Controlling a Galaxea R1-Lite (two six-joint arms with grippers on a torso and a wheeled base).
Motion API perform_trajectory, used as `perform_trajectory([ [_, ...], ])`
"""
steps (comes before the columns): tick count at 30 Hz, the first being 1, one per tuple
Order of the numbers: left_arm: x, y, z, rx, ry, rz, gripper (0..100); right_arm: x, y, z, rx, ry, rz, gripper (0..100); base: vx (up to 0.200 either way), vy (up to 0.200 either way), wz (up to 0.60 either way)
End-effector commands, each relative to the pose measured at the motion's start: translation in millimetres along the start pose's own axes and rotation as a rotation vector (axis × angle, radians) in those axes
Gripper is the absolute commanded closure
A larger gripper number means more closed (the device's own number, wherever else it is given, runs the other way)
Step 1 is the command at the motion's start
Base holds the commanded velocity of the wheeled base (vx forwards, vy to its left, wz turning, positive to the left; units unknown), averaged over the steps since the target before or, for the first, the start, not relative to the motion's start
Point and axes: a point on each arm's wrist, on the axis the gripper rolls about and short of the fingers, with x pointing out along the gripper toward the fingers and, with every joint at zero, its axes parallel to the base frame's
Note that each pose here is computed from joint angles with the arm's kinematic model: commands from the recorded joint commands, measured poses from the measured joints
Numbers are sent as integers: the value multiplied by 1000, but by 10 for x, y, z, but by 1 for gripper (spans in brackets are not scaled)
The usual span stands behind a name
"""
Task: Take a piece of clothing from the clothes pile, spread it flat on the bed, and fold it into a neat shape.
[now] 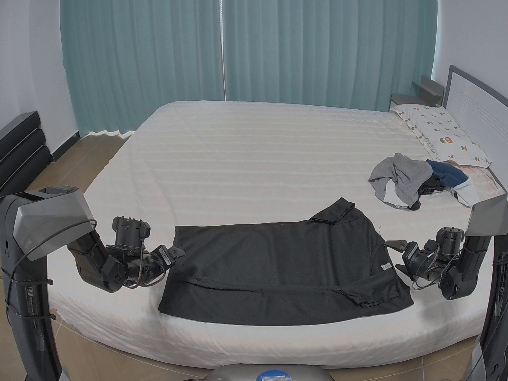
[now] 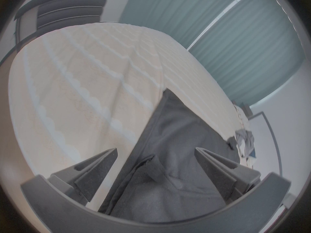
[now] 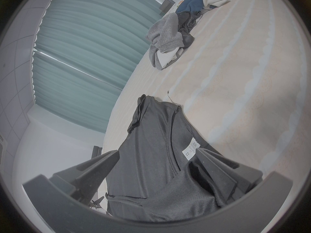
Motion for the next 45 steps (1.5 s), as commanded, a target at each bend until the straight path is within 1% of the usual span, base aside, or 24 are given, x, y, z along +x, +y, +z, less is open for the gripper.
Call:
perform_trajectory([
  [1,97,55,-63,42,41,0,0,3,-10,-11,1,2,-3,0,0,0,0],
  [6,104,21,-97,59,61,-19,0,0,-11,-14,-3,3,-4,0,0,0,0],
  [13,88,-101,-180,87,73,-43,0,0,-17,-19,-3,5,-6,0,0,0,0],
  [15,109,-110,-208,92,74,-37,0,0,-17,-19,-3,4,-7,0,0,0,0],
  [21,129,-131,-193,94,67,-43,0,0,-16,-18,-4,3,-6,0,0,0,0],
  [25,159,-128,-210,97,70,-39,0,2,-20,-21,-5,4,-7,0,0,0,0],
  [28,174,-119,-222,100,64,-24,0,5,-29,-26,-7,5,-10,0,0,0,0],
  [29,195,-97,-238,101,60,-6,0,5,-33,-30,-18,6,-11,0,0,0,0],
  [32,201,-82,-240,120,52,6,0,5,-28,-25,-21,4,-9,0,0,0,0],
  [33,202,-85,-236,120,50,6,100,5,-28,-25,-21,4,-9,0,0,0,0],
  [38,200,-81,-247,121,51,12,100,3,-22,-21,-22,2,-7,0,0,0,0],
  [43,185,-51,-246,122,9,71,100,-34,16,-33,-29,1,0,0,0,0,0],
  [45,168,-54,-236,120,-9,86,100,-60,63,-43,-46,-15,23,0,0,0,0],
])
